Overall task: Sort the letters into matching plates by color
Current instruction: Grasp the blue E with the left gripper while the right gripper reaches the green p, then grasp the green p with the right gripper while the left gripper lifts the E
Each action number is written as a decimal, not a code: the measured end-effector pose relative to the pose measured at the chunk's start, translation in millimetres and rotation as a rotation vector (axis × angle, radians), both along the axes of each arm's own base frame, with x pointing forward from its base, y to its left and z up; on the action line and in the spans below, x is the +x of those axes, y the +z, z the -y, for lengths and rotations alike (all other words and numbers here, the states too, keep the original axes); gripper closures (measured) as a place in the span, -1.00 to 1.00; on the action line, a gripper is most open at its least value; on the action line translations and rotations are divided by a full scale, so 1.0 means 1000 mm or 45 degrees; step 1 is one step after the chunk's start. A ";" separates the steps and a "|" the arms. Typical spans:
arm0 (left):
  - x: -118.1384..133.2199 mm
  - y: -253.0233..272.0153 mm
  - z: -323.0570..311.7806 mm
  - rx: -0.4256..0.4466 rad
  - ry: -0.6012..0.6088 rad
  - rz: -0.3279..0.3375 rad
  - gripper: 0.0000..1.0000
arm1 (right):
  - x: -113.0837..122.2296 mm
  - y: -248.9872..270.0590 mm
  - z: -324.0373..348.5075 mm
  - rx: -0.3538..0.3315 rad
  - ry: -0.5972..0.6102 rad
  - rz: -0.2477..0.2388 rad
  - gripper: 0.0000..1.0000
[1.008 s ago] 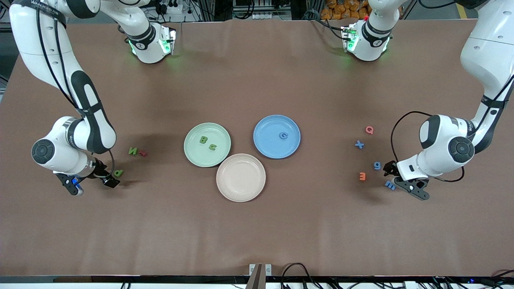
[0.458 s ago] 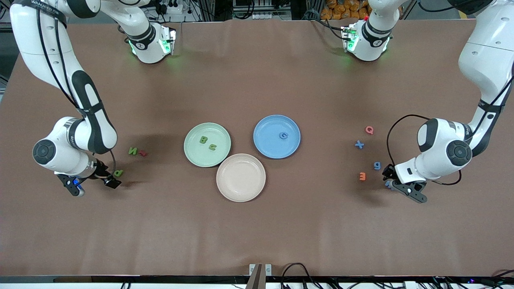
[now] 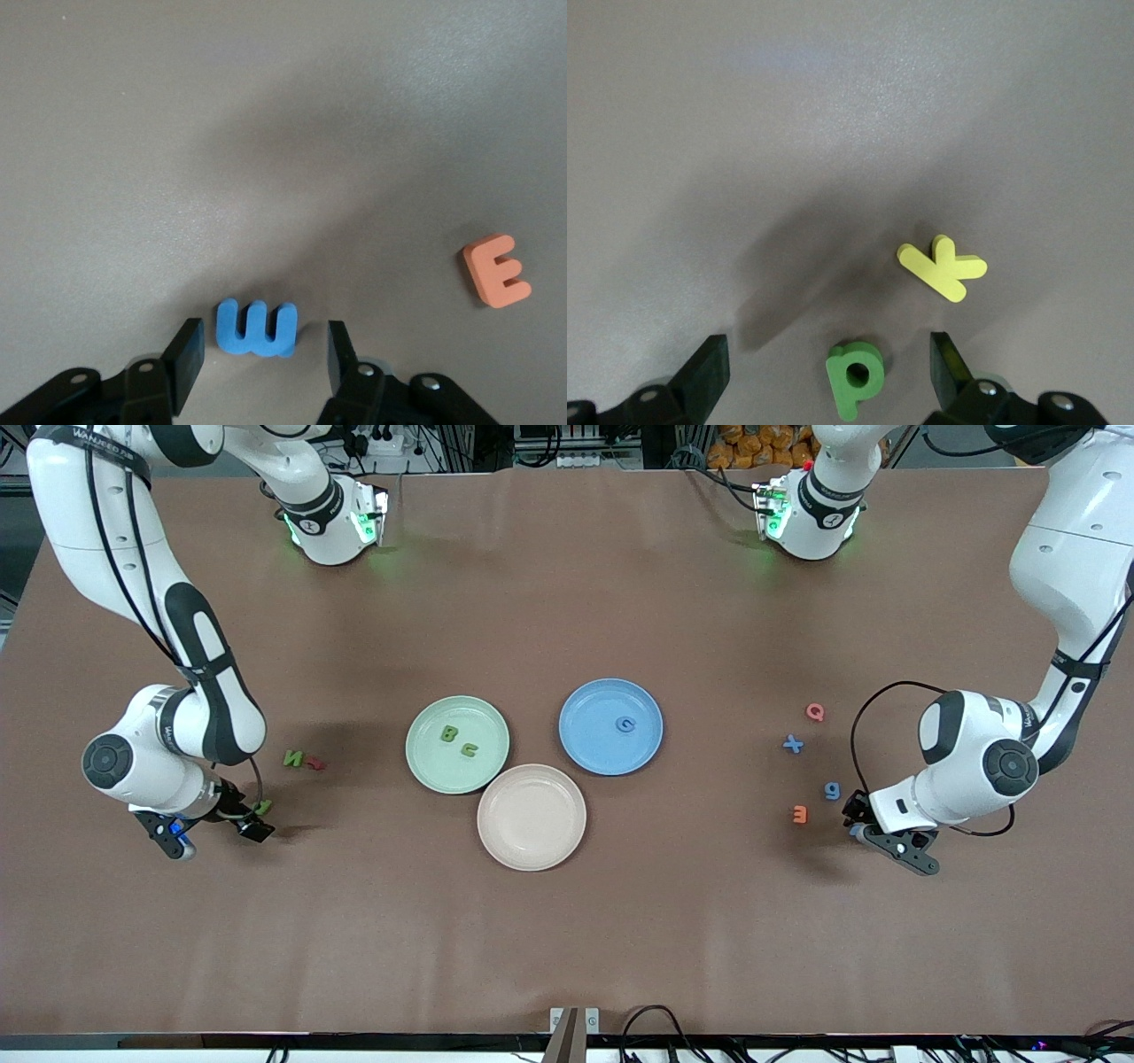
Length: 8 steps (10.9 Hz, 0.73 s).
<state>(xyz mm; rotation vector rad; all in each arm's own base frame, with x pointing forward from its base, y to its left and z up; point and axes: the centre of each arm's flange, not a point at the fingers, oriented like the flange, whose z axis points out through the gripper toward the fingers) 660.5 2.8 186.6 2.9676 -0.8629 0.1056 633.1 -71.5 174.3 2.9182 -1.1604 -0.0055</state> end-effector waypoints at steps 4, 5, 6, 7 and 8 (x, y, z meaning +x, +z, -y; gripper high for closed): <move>0.000 -0.001 -0.001 0.002 0.002 -0.002 -0.23 | -0.006 -0.008 0.000 -0.002 0.059 -0.007 -0.70; 0.000 -0.003 -0.002 0.002 0.004 -0.005 -0.22 | -0.005 -0.005 0.000 -0.002 0.068 0.000 -0.45; -0.001 -0.005 -0.002 0.000 0.004 -0.008 -0.22 | -0.005 -0.004 0.000 -0.002 0.079 0.002 -0.37; -0.001 -0.006 -0.002 -0.001 0.005 -0.010 -0.20 | -0.006 -0.003 0.000 -0.002 0.088 0.003 -0.27; 0.000 -0.006 -0.002 -0.002 0.005 -0.010 -0.18 | -0.007 -0.003 0.000 -0.003 0.097 0.007 -0.22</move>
